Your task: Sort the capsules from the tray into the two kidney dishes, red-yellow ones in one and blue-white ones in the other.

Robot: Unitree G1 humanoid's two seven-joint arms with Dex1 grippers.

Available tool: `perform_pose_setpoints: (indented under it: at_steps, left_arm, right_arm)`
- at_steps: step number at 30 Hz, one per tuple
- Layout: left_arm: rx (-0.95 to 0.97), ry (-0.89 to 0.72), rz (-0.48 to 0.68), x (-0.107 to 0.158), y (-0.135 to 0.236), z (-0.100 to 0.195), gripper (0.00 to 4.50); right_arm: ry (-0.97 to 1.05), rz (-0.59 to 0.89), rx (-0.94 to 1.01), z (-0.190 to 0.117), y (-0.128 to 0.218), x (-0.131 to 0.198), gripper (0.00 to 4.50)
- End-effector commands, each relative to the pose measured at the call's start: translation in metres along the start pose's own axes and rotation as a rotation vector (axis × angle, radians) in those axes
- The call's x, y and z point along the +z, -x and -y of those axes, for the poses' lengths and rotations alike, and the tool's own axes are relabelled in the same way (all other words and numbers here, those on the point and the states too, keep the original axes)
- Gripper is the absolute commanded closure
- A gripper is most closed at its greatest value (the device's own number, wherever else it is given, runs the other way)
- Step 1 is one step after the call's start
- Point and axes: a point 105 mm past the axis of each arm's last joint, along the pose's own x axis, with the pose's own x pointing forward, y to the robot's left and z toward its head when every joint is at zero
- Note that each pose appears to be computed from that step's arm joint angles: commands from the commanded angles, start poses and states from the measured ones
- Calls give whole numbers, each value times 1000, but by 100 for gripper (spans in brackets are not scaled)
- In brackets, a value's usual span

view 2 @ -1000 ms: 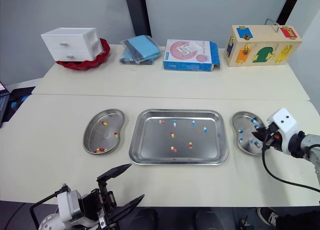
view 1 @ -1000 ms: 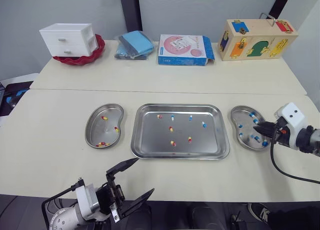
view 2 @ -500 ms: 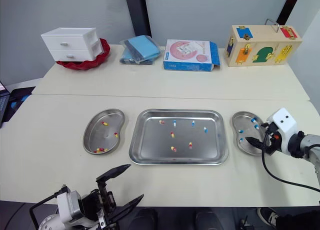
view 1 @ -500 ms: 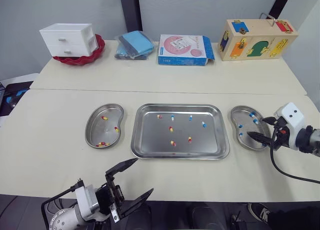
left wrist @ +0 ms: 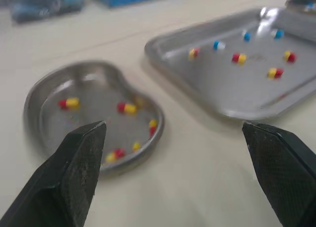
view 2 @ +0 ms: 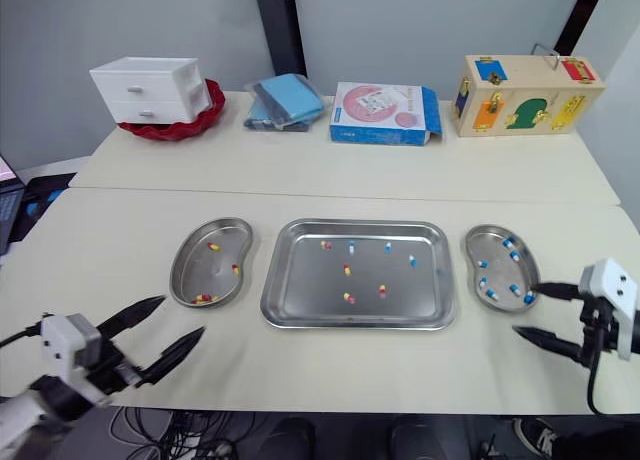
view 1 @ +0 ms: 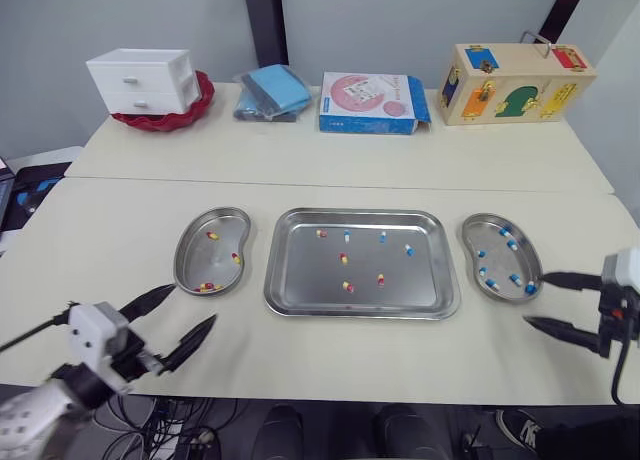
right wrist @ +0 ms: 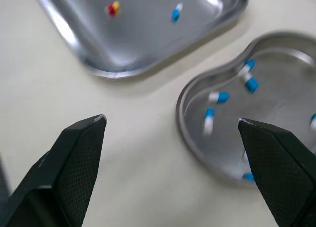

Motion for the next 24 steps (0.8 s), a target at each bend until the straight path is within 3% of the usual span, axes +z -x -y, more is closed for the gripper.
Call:
perform_pose_setpoints:
  at_steps: [1,4,9,19,24]
  left_arm:
    - [89,-10,-99,5,21,-36,0]
    - [140,-44,-199,2,37,-64,0]
    - [151,-69,-253,3,42,-80,0]
    - [112,-87,-263,9,27,-80,0]
    - [22,-129,-295,21,14,-72,0]
  right_arm:
    - [44,-57,23,-2,12,-7,3]
    - [34,-121,51,-7,17,-25,3]
    - [36,-115,47,-6,15,-32,3]
    - [24,-54,39,-13,9,-32,3]
    - [24,100,39,-30,0,-22,3]
